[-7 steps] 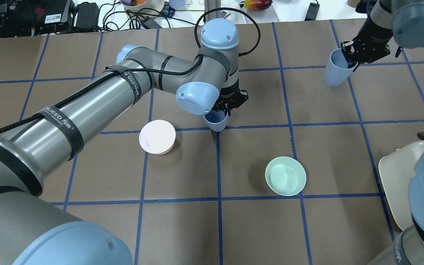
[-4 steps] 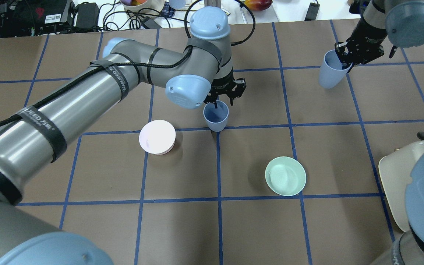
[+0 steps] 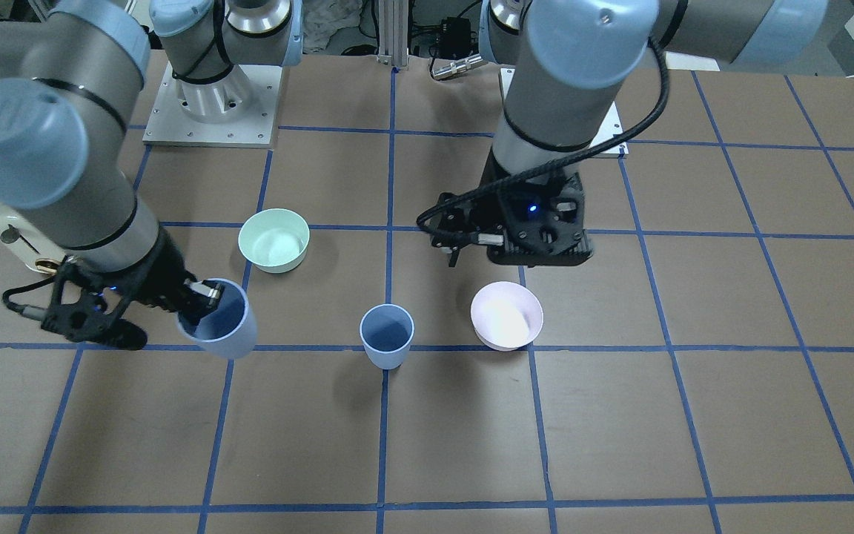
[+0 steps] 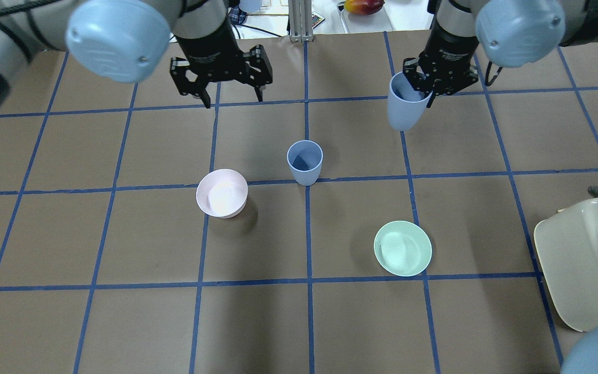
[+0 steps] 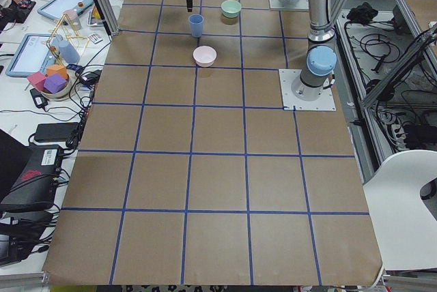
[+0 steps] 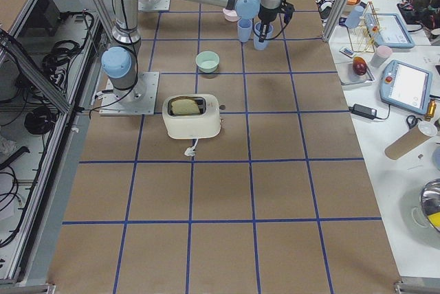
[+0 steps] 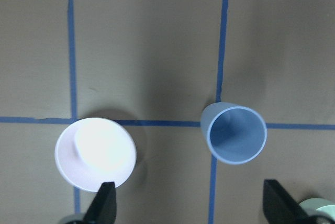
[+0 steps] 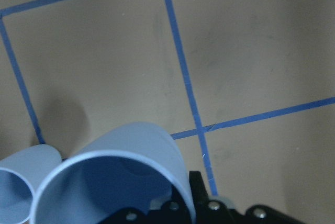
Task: Stack blue cups with both arms
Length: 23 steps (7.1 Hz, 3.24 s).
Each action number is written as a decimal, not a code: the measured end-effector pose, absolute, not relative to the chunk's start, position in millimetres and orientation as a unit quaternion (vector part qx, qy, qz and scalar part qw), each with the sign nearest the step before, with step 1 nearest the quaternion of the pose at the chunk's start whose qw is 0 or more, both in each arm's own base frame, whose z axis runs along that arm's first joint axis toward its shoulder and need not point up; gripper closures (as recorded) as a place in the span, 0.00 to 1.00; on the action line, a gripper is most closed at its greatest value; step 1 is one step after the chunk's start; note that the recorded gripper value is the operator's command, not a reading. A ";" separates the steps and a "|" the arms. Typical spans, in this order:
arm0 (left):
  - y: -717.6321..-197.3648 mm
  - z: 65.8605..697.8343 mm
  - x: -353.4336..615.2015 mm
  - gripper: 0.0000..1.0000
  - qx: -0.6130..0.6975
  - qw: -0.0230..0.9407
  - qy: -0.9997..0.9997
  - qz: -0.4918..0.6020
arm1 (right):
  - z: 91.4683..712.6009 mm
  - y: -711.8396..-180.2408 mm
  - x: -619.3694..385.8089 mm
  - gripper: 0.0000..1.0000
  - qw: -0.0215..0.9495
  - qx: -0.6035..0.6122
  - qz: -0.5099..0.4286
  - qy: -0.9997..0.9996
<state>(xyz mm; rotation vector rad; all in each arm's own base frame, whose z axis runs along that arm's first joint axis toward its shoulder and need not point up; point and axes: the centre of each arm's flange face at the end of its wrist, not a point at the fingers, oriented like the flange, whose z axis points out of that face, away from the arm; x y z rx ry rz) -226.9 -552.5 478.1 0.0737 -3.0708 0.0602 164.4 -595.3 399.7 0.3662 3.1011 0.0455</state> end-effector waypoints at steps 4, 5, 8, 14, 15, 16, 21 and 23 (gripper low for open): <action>-493.5 501.3 -134.4 0.00 0.034 0.022 -0.998 0.053 | 396.5 -544.3 295.8 1.00 0.012 0.127 0.014 0.992; -489.9 503.5 -123.3 0.00 0.036 0.009 -0.997 0.066 | 389.6 -542.7 310.7 1.00 0.014 0.130 0.010 0.991; -490.0 504.3 -110.2 0.00 0.042 -0.004 -0.996 0.075 | 356.2 -545.8 341.6 1.00 0.014 0.133 0.004 0.991; -490.7 506.0 -109.6 0.00 0.042 -0.005 -0.996 0.077 | 340.7 -544.9 339.2 0.07 0.008 0.127 0.009 0.992; -490.9 506.7 -109.9 0.00 0.042 -0.005 -0.996 0.078 | 342.7 -547.6 337.7 0.00 0.012 0.128 0.004 0.992; -491.0 507.1 -109.7 0.00 0.042 -0.005 -0.996 0.078 | 347.6 -552.2 333.2 0.00 0.016 0.131 -0.003 0.991; -490.8 508.1 -110.1 0.00 0.042 -0.003 -0.996 0.078 | 446.7 -582.7 199.2 0.00 0.022 0.089 -0.046 0.995; -494.4 503.7 -112.4 0.00 0.039 -0.004 -0.997 0.070 | 470.4 -566.9 145.2 0.00 0.012 0.042 -0.016 0.999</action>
